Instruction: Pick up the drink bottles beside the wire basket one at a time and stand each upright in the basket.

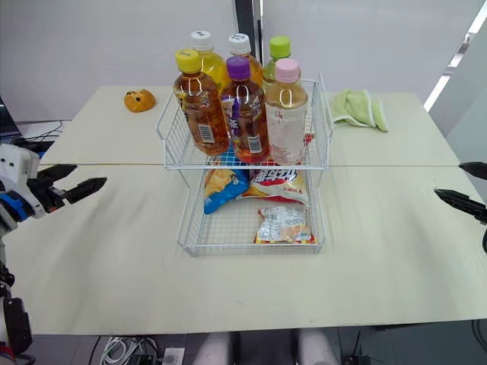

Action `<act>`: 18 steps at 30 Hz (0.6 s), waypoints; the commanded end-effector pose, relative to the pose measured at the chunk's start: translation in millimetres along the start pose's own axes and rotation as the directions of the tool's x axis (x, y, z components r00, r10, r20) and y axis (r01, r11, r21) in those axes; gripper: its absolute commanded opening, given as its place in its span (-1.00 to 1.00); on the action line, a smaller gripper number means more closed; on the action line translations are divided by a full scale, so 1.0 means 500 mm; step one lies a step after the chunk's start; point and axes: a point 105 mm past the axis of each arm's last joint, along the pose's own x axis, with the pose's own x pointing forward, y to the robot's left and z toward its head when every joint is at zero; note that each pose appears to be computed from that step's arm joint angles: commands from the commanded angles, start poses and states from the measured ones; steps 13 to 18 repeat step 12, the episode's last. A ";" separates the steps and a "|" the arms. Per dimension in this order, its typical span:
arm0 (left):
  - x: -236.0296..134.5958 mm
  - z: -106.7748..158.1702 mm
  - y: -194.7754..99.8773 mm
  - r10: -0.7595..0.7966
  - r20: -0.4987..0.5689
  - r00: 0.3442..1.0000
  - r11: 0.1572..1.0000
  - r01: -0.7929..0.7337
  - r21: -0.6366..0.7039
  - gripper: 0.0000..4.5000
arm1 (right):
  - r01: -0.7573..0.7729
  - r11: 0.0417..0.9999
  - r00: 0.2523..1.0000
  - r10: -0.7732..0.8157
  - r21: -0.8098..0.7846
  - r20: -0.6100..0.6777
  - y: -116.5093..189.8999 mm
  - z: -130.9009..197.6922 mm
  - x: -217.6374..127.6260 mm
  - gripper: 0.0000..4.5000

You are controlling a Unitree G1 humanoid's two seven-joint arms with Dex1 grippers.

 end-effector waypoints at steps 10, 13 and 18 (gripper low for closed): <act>-0.004 0.049 -0.009 -0.009 0.067 0.998 0.999 0.006 0.043 0.99 | -0.004 0.999 1.000 0.004 -0.037 0.015 -0.015 0.017 0.023 1.00; -0.005 0.051 -0.009 -0.007 0.061 0.998 0.999 0.005 0.042 0.99 | -0.002 0.999 1.000 0.003 -0.037 0.017 -0.017 0.019 0.024 1.00; -0.005 0.051 -0.009 -0.007 0.061 0.998 0.999 0.005 0.042 0.99 | -0.002 0.999 1.000 0.003 -0.037 0.017 -0.017 0.019 0.024 1.00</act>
